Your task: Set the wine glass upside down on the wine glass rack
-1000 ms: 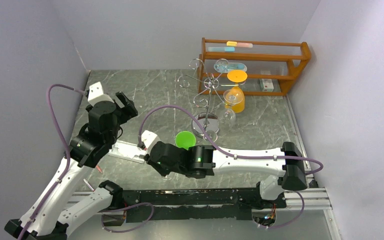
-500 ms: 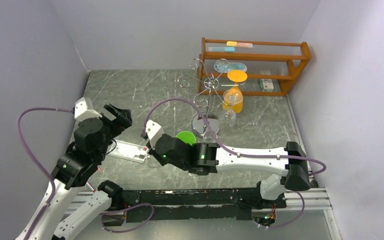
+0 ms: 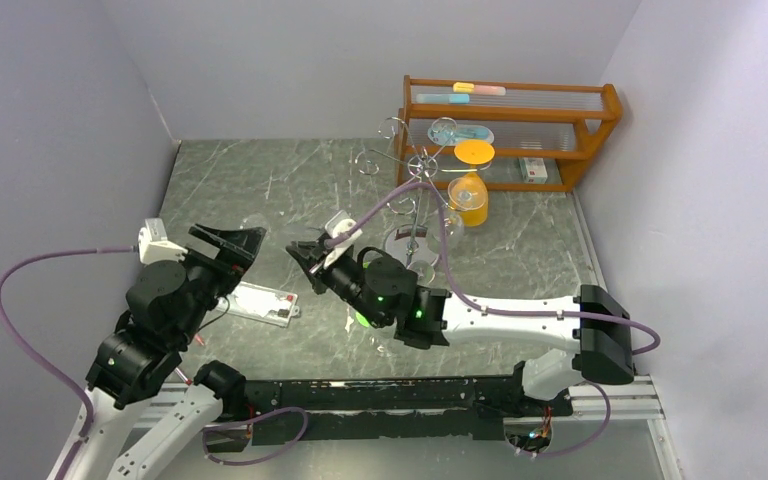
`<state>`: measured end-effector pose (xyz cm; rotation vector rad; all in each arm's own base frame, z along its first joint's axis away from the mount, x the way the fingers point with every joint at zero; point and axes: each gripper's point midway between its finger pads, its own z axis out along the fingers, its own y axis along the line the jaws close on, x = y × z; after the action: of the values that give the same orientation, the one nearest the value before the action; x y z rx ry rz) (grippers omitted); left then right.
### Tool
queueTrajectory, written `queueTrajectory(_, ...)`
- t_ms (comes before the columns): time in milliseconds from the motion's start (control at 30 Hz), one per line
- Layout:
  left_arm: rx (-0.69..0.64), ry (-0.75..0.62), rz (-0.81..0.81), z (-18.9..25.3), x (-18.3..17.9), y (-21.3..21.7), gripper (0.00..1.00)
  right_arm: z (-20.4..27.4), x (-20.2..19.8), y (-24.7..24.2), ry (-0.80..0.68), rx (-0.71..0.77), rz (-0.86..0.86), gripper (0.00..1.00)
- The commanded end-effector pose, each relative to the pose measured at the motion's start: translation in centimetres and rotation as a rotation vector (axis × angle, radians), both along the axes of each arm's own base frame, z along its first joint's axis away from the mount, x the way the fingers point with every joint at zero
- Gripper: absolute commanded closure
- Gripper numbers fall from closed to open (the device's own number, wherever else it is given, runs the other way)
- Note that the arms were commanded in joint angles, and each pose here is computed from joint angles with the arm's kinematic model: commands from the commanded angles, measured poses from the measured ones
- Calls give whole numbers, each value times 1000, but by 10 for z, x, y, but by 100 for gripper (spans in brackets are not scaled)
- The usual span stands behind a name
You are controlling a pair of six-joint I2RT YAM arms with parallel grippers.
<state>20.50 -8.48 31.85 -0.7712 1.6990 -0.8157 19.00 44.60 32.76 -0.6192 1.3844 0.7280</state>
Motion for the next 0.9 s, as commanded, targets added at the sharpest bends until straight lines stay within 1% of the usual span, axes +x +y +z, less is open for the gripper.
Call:
queueTrajectory(0,-171,-18,19,6,1,-5,5,79,-7,-18,-96,306,20,100)
queueTrajectory(67,-229,-38,50,13,2,-1,5,85,-10,-23,-96,364,28,100)
queueTrajectory(167,-321,-124,38,34,4,-4,7,97,-14,-35,-99,484,40,100)
queueTrajectory(267,-398,-151,50,45,9,-5,8,104,-19,-46,-86,580,61,100)
queueTrajectory(367,-436,-206,21,64,13,-12,10,106,-25,-49,-88,620,90,100)
queueTrajectory(500,-464,-225,11,74,22,-18,14,111,-29,-55,-83,656,111,100)
queueTrajectory(667,-511,-274,22,84,32,-20,30,118,-32,-62,-54,722,129,100)
queueTrajectory(867,-544,-326,3,99,39,-25,54,122,-34,-60,-38,757,147,100)
